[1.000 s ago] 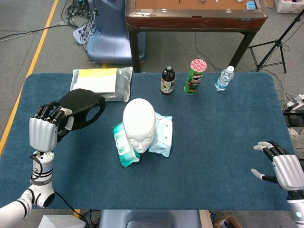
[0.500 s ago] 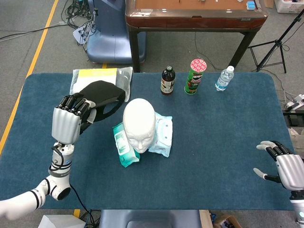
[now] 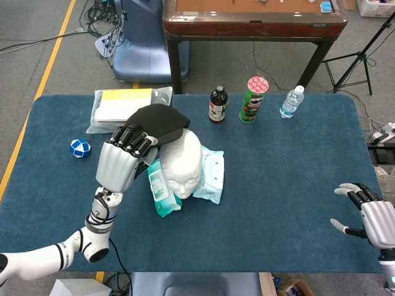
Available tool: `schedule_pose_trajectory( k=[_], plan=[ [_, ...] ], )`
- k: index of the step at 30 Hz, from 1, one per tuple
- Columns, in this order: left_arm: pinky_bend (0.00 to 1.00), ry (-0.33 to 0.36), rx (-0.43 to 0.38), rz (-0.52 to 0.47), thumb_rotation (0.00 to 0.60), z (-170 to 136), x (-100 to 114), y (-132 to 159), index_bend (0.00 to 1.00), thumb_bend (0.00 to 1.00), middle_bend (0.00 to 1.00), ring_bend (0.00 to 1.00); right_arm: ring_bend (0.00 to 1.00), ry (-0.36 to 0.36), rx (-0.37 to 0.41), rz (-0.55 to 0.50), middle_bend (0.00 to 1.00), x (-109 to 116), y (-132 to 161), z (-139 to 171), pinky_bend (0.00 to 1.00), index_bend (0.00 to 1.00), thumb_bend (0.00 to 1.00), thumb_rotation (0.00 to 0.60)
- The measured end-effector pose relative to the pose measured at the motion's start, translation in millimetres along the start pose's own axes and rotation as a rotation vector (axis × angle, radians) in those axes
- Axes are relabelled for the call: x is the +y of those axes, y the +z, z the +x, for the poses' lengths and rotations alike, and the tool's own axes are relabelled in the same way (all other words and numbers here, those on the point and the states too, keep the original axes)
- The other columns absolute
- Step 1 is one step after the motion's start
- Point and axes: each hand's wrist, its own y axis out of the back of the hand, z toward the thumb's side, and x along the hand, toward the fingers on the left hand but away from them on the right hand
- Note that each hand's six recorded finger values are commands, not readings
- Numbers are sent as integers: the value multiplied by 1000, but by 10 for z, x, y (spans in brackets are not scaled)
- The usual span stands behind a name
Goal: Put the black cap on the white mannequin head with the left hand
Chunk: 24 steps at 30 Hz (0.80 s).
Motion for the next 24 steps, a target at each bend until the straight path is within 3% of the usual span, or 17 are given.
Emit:
schedule_pose_trajectory(
  k=[15,24],
  plan=[
    [465,10,-131,-85,600,-154,-27,744,869,435,684,389,202,-8,4,-15,283,41,-21,17,382,321,122,600],
    [465,-20,-163,-94,600,-346,-110,919,853,435,664,389,203,-8,4,-20,283,51,-30,16,382,321,121,600]
  ],
)
